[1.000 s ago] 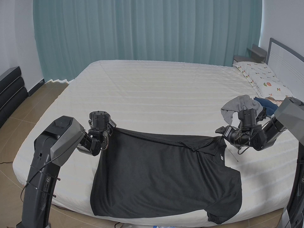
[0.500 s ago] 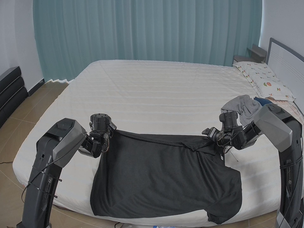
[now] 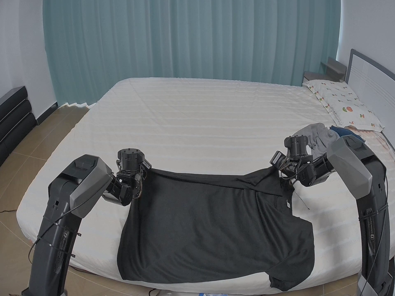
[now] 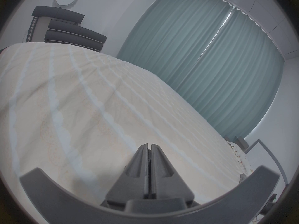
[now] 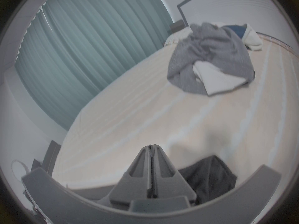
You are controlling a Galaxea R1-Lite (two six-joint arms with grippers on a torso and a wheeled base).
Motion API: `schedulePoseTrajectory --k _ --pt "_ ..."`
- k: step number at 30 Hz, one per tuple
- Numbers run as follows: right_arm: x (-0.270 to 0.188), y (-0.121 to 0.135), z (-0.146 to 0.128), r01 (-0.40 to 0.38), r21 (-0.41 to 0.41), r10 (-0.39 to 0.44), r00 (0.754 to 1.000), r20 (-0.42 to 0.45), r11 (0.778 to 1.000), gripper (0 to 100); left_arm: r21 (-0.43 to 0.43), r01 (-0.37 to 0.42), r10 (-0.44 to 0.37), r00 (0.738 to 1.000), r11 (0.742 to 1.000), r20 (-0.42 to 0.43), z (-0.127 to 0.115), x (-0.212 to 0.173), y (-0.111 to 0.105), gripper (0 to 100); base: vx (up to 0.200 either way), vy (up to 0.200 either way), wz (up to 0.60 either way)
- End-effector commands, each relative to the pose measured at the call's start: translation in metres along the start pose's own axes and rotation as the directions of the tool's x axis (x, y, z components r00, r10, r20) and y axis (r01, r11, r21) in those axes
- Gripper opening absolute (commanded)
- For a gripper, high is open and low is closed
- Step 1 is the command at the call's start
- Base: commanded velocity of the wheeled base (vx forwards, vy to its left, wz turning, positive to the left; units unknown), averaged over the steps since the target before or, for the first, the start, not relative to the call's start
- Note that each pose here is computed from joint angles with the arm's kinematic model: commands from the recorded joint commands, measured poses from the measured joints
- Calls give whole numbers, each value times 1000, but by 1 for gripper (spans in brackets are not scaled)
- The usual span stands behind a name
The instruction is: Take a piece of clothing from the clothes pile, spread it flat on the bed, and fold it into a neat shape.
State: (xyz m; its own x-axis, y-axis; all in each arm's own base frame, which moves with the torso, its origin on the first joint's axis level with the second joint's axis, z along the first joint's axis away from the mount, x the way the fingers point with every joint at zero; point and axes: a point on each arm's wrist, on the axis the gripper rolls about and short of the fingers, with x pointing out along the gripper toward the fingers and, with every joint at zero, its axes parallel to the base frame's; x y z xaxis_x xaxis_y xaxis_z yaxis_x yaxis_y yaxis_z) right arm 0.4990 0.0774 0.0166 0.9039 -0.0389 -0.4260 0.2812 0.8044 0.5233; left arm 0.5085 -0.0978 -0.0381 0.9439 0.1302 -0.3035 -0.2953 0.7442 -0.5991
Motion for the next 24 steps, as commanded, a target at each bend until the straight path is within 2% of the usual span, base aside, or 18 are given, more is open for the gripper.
schedulePoseTrajectory --k 1,6,8,11,13,14,16,24 --pt "15 13 35 -58 36 52 987 155 998 0 -16 46 -45 997 999 58 0 12 0 0 0 0 0" --pt "40 12 40 -52 51 37 963 266 997 0 14 57 -58 993 998 105 0 22 -2 0 0 0 0" --pt "46 6 33 -30 46 17 963 268 998 0 12 59 -60 991 998 120 -1 26 -2 0 0 0 0" --pt "44 12 35 -68 39 53 953 298 997 0 6 91 -91 982 996 167 -2 35 -4 0 0 0 0" --pt "44 12 34 -72 32 59 954 294 997 0 16 87 -88 981 996 171 -5 37 -2 0 0 0 0" --pt "47 10 29 -67 10 61 958 279 998 0 64 62 -73 980 996 186 -9 42 3 0 0 0 0" --pt "51 6 23 -58 -2 56 963 265 998 0 88 56 -72 978 995 194 -11 43 3 0 0 0 0" --pt "57 -1 12 -43 -10 44 970 239 999 0 101 45 -63 981 994 181 -15 43 5 0 0 0 0"
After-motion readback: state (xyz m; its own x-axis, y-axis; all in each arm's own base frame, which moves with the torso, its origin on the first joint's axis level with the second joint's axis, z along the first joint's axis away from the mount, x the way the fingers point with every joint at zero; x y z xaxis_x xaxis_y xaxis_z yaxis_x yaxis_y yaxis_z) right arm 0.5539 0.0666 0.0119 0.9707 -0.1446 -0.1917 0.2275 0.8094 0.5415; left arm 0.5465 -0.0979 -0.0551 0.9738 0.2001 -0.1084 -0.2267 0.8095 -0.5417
